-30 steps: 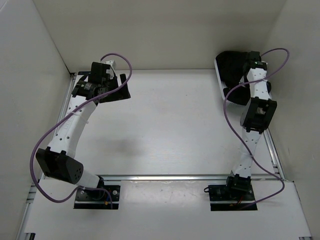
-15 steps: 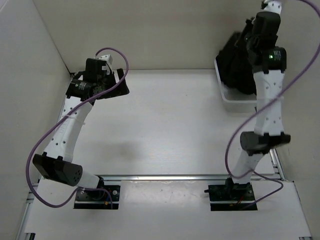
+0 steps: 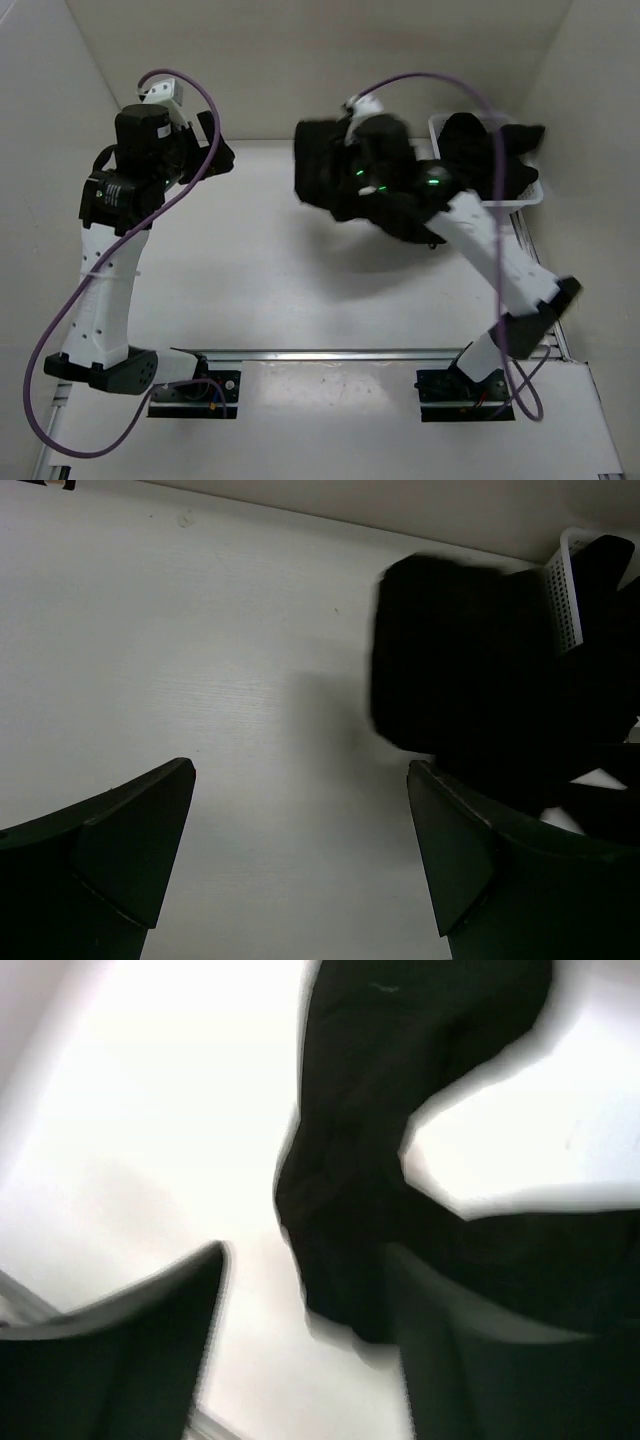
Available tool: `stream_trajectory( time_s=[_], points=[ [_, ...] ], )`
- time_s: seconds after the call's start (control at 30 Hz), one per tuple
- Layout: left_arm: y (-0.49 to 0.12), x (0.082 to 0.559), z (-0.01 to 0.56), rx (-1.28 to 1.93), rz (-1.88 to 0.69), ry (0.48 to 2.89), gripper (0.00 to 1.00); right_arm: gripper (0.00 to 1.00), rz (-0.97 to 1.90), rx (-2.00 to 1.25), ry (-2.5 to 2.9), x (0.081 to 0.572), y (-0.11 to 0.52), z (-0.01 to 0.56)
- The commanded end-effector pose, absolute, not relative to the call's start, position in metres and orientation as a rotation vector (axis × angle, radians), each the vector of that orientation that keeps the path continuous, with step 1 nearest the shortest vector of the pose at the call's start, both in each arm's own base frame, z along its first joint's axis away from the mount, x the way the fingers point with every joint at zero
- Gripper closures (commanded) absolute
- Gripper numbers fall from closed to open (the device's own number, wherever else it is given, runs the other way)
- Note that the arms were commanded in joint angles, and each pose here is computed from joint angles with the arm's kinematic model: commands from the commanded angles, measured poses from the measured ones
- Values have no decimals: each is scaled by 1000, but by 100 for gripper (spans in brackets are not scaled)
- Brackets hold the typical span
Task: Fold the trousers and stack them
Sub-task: Move the trousers to the center of the board, then flatten the trousers out
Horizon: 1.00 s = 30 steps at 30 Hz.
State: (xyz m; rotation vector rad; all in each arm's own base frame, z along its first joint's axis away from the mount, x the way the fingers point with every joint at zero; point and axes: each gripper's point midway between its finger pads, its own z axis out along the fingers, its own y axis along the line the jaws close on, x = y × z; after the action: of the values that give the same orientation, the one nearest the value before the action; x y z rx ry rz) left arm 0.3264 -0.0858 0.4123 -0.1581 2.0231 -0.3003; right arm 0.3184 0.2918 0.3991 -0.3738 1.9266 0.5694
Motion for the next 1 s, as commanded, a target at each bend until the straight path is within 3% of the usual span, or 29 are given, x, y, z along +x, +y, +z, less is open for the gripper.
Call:
stream_trajectory(
  time_s=[0.0,0.1,0.13,0.33,0.47,0.67,0.9,0.97],
  points=[
    [-76,306,423,-180,-302,2001,0,24,423,-459,2183,297,307,310],
    [-93,305,404,-108,-383,2055,0,3,290,-297,2133,317,262,331],
    [-98,307,391,-94,-400,2097,0,1,274,-251,2125,323,246,335],
    [-177,314,282,88,-586,2354,0,1,130,31,2162,367,130,326],
    [-214,317,211,140,-424,2526,0,1,183,234,2213,389,60,300],
    [-249,356,141,106,-301,2632,0,1,250,446,2313,429,-3,244],
    [-266,375,81,120,-246,2733,0,1,350,558,2358,489,-28,206],
    [-266,378,72,127,-259,2748,16,7,375,632,2367,506,-44,190]
  ],
)
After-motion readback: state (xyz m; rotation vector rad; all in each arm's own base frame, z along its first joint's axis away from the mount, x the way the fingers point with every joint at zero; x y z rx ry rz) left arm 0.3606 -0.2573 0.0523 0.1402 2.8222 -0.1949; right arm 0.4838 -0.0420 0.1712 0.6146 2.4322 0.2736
